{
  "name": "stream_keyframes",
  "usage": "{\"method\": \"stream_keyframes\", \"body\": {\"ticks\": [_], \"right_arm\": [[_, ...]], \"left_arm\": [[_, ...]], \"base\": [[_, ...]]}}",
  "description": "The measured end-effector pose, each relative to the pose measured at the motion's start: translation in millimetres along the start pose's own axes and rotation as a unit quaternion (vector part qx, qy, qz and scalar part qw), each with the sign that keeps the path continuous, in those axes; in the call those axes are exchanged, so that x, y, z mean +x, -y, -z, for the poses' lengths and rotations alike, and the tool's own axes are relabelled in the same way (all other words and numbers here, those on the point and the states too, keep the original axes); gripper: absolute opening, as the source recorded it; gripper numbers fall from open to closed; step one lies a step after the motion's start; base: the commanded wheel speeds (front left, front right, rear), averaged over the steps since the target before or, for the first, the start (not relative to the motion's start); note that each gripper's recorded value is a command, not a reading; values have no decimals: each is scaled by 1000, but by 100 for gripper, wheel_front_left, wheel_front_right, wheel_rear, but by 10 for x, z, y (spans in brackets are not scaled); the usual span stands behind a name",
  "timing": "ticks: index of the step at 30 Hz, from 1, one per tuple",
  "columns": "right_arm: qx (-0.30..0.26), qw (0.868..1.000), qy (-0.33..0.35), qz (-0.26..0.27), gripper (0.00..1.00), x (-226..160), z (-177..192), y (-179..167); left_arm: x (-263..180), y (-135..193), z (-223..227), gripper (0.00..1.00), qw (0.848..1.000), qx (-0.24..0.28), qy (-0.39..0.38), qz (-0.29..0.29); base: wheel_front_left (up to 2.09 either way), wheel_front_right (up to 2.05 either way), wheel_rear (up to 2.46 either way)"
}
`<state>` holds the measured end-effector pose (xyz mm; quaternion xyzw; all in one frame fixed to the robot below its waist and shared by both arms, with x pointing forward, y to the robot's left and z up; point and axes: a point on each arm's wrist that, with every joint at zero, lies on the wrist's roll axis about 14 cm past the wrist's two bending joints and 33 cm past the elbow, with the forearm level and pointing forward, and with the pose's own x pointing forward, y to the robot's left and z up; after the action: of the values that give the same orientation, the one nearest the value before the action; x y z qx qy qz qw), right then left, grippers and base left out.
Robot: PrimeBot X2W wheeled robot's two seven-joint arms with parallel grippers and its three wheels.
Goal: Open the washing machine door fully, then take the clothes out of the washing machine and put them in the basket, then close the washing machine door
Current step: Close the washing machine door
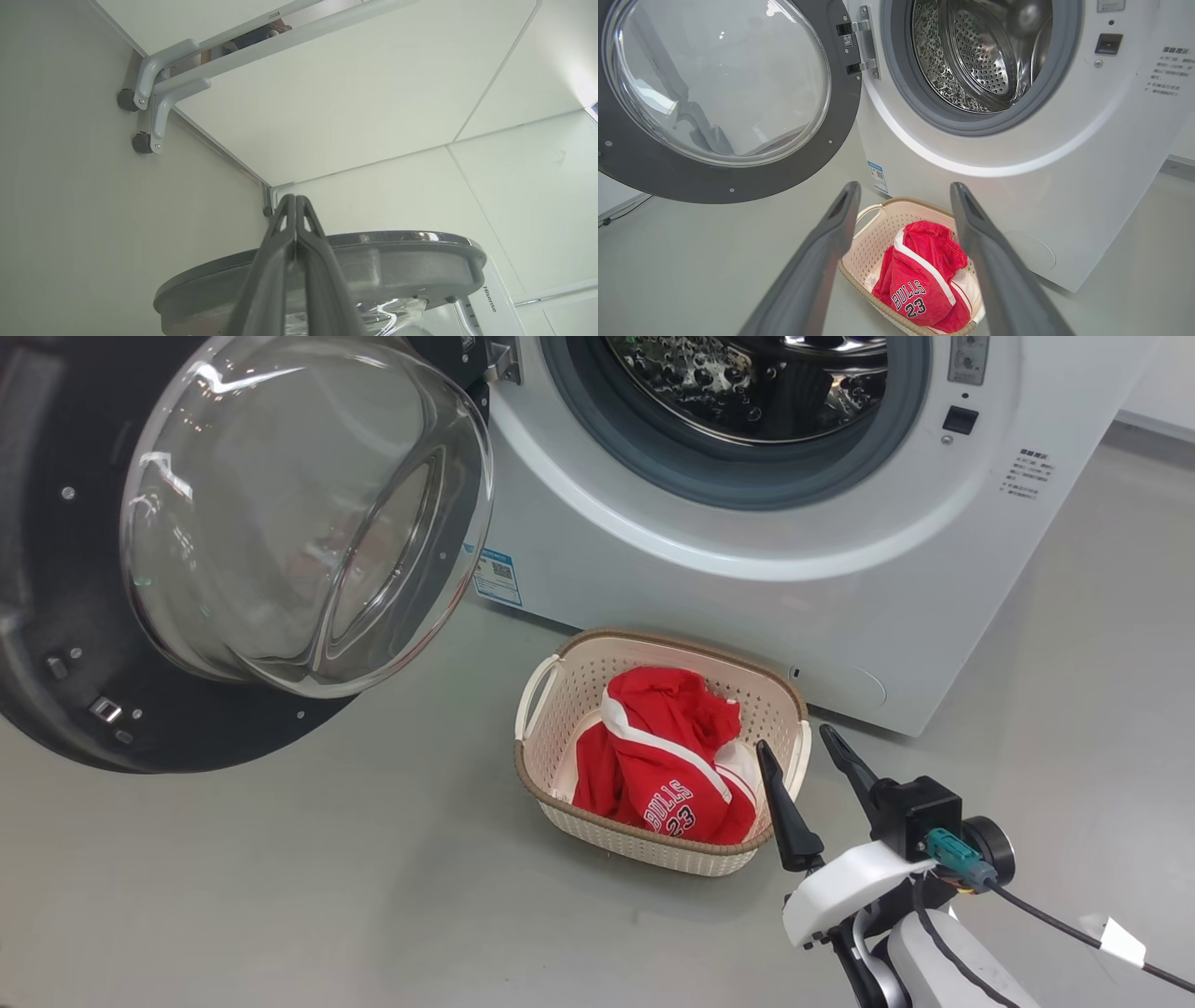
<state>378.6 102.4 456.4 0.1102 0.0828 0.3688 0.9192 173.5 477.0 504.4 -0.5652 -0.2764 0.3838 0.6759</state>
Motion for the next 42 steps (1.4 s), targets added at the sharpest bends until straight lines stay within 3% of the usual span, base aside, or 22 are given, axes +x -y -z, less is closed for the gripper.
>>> {"method": "stream_keyframes", "body": {"ticks": [23, 42], "right_arm": [[6, 1000, 3, 24, 100, 14, 0, 206], [9, 999, 0, 50, 100, -28, 37, 376]], "left_arm": [[693, 597, 140, 0, 998, -19, -53, 27], [886, 578, 566, 0, 991, -3, -132, -13]], "base": [[0, 0, 0], [0, 0, 0]]}}
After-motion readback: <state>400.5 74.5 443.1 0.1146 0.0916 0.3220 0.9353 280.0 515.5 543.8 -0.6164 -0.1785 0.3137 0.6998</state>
